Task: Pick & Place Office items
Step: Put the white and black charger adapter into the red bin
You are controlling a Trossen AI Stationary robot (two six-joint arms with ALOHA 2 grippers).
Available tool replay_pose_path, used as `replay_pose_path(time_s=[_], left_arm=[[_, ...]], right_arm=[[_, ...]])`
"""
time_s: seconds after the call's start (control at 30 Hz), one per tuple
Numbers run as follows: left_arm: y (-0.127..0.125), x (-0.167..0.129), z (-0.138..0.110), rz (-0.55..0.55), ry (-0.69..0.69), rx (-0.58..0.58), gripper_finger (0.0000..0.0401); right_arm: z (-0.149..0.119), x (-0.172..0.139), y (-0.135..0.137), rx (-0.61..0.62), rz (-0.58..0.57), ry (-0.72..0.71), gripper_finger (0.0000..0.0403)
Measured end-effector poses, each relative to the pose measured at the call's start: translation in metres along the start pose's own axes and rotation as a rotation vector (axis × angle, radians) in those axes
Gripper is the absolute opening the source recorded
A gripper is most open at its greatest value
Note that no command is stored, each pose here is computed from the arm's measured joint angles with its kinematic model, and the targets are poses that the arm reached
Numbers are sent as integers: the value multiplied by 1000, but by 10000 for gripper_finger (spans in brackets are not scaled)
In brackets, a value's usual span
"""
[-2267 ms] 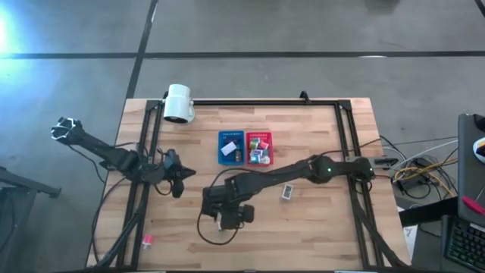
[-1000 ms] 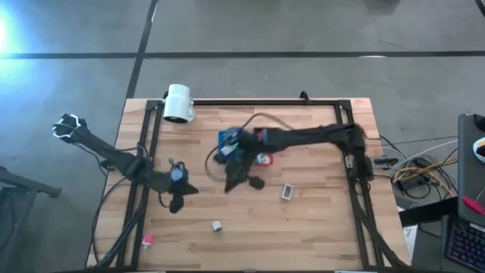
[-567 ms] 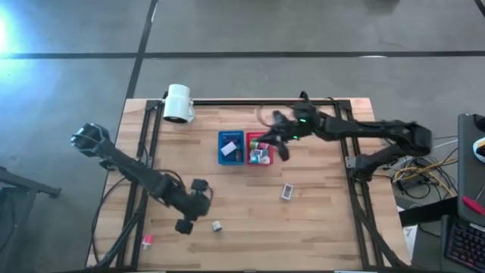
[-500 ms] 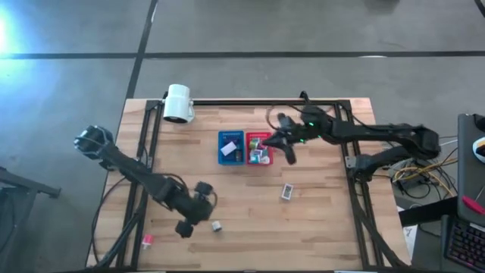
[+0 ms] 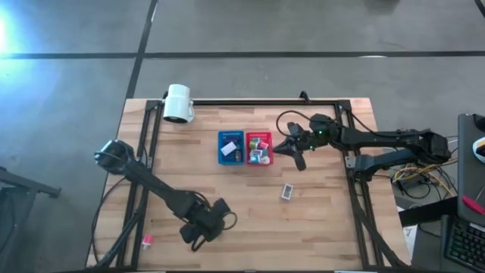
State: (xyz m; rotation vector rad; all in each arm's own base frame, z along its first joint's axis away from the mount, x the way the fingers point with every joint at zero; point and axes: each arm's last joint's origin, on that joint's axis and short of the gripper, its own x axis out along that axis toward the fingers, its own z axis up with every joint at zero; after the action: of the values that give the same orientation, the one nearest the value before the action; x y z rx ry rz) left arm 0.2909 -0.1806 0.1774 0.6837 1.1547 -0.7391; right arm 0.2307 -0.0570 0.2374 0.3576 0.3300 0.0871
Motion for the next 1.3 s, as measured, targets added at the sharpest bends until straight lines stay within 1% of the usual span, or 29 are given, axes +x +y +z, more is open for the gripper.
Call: replay_pose_path(time_s=[0.1, 0.3, 0.4, 0.5, 0.73, 0.87, 0.93, 1.03, 1.13, 1.23, 1.3], left_arm=[[0, 10, -1, -33, 15, 21, 268], [4, 18, -1, -34, 14, 68, 248], [9, 21, -1, -25, -8, 85, 225], [13, 24, -2, -43, -22, 101, 198], [19, 34, -9, -129, -38, 89, 119], [20, 34, -9, -133, -48, 115, 117], [23, 31, -11, -107, -38, 114, 117], [32, 20, -15, -71, -48, 90, 117], [43, -1, -19, -21, -94, 54, 117], [54, -24, -25, 33, -149, 19, 117], [62, -44, -30, 87, -199, -6, 117]], right_arm=[[-2, 2, 0, 15, 0, 13, 8], [-2, 3, 3, 14, 13, 15, 8], [-2, 3, 3, 14, 14, 15, 8], [-3, 3, 3, 15, 13, 22, 8], [-5, 3, 3, 14, 9, 36, 8], [-5, 3, 2, -28, 6, 44, 8], [-7, 3, 2, -56, -2, 51, 8], [-14, 4, -2, -60, -69, 60, 8], [-20, 3, -6, -58, -136, 67, 8], [-27, 3, -7, -53, -143, 85, 8], [-31, 3, -8, -53, -145, 96, 8]])
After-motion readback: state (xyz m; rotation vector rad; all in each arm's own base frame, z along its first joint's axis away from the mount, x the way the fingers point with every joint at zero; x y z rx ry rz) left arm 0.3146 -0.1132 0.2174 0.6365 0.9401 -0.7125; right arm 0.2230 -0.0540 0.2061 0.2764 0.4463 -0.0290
